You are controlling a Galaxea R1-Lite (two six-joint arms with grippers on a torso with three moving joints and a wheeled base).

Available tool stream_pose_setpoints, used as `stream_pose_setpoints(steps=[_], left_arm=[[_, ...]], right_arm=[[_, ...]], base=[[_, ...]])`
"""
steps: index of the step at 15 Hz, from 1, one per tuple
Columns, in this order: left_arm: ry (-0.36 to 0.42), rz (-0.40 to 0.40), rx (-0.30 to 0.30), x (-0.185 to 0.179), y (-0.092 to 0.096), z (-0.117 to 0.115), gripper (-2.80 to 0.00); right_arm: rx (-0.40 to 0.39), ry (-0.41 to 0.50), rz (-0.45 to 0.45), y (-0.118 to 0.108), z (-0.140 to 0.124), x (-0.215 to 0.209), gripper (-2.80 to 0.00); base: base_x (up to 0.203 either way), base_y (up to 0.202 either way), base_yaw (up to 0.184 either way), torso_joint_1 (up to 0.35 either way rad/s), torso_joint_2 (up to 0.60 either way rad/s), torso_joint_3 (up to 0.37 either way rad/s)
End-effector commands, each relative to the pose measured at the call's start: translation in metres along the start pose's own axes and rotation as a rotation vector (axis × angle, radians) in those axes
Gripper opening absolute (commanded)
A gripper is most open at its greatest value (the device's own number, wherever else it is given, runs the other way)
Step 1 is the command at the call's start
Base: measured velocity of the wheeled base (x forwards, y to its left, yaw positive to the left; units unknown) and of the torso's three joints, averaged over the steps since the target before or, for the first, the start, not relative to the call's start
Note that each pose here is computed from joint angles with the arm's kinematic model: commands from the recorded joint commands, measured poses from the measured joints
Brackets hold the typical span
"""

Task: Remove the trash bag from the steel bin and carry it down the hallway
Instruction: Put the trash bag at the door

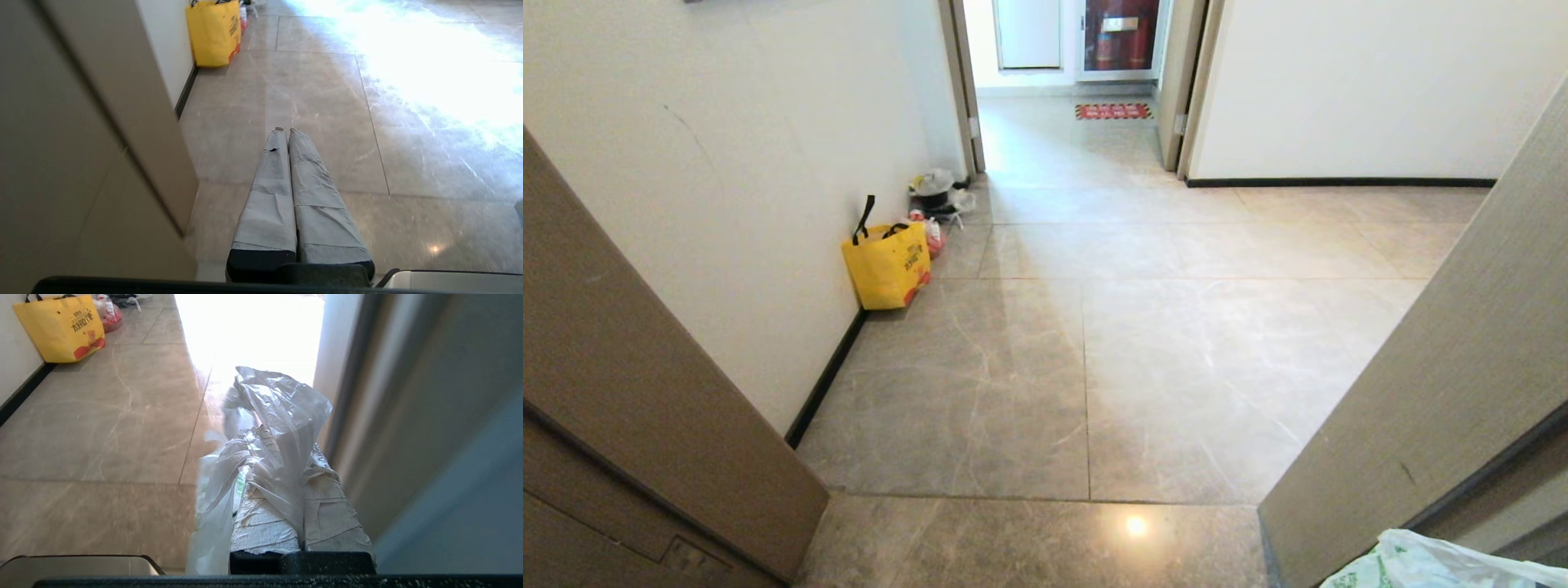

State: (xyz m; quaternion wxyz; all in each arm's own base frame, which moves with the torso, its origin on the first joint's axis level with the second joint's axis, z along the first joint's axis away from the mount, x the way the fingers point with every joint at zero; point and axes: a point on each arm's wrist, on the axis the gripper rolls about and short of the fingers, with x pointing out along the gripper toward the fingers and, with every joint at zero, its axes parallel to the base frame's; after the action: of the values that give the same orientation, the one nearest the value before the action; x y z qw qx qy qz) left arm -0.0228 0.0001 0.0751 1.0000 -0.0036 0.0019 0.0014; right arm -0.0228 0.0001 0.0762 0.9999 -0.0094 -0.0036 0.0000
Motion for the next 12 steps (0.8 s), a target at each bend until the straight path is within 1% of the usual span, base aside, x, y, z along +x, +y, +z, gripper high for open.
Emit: stream_pose_setpoints(steps=[1,9,11,12], left_arm=[[0.001,0.0,0.0,0.0,0.0,-0.0001,-2.8],[0.001,0.0,0.001,0.0,0.0,-0.0001,-2.8],[0.001,0.001,0.001,0.0,0.0,-0.0001,-2.8],[0.001,0.001,0.001,0.0,0.0,-0.0001,-2.8]], right_arm=[[0.0,0.001,0.001,0.0,0.0001,0.0001,-2.8],[0.0,0.001,0.001,0.0,0.0001,0.0001,-2.8],[0.002,0.001,0.0,0.0,0.0001,0.0001,-2.8],[0.002,0.001,0.0,0.0,0.0001,0.0001,-2.8]], base=[[0.193,0.0,0.002,0.002,0.0,0.003],[0.189,0.0,0.002,0.005,0.0,0.002],[0.147,0.0,0.001,-0.001,0.0,0.002],[0.0,0.0,0.0,0.0,0.0,0.0]])
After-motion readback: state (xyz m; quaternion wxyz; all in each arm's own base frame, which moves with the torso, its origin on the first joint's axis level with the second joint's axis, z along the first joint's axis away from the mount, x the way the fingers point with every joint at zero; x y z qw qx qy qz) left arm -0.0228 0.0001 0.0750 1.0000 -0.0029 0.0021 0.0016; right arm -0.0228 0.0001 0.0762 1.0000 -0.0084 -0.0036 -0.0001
